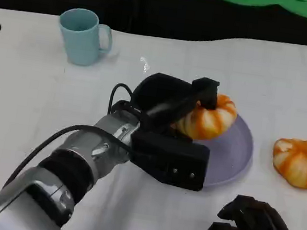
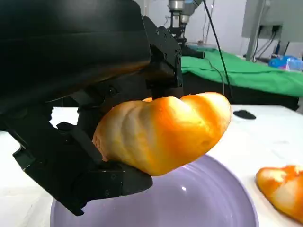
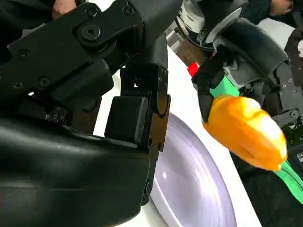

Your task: Grasp the bread from the table and place it into the plate.

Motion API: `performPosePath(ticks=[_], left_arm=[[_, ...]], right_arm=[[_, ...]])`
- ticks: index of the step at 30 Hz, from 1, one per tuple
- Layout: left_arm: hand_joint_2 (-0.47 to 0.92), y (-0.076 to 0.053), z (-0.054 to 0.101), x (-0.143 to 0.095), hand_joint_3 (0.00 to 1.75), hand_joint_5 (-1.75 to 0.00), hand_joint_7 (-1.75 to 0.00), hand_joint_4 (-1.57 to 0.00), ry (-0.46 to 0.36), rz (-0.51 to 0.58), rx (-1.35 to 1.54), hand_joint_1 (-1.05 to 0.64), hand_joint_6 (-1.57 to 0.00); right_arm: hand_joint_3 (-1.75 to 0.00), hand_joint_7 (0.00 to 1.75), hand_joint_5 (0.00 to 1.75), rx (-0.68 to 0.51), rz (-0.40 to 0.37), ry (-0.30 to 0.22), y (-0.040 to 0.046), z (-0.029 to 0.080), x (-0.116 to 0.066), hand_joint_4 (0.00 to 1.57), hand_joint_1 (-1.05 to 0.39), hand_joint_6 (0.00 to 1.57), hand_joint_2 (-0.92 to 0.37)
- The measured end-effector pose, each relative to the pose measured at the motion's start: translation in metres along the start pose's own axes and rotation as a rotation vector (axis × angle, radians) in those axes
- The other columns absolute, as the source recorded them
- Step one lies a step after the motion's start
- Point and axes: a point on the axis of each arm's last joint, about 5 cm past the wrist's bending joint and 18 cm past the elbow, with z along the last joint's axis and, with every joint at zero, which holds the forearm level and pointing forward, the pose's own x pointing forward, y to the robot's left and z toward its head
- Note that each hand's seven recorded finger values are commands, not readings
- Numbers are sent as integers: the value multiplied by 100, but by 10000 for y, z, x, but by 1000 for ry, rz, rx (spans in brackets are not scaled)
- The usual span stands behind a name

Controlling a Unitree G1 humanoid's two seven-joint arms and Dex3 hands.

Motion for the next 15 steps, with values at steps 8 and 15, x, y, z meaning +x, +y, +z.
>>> performPosePath(ticks=[8, 15], left_arm=[[91, 39, -38, 8, 41, -104, -27, -48, 11, -112, 2, -46, -54], [92, 106, -104, 0, 45, -56, -4, -37, 27, -239, 61, -70, -40]], right_arm=[[-1, 39, 77, -12, 8, -1, 29, 5, -1, 157, -105, 157, -73], [0, 38, 76, -23, 5, 2, 49, 6, -3, 157, -104, 157, -73]])
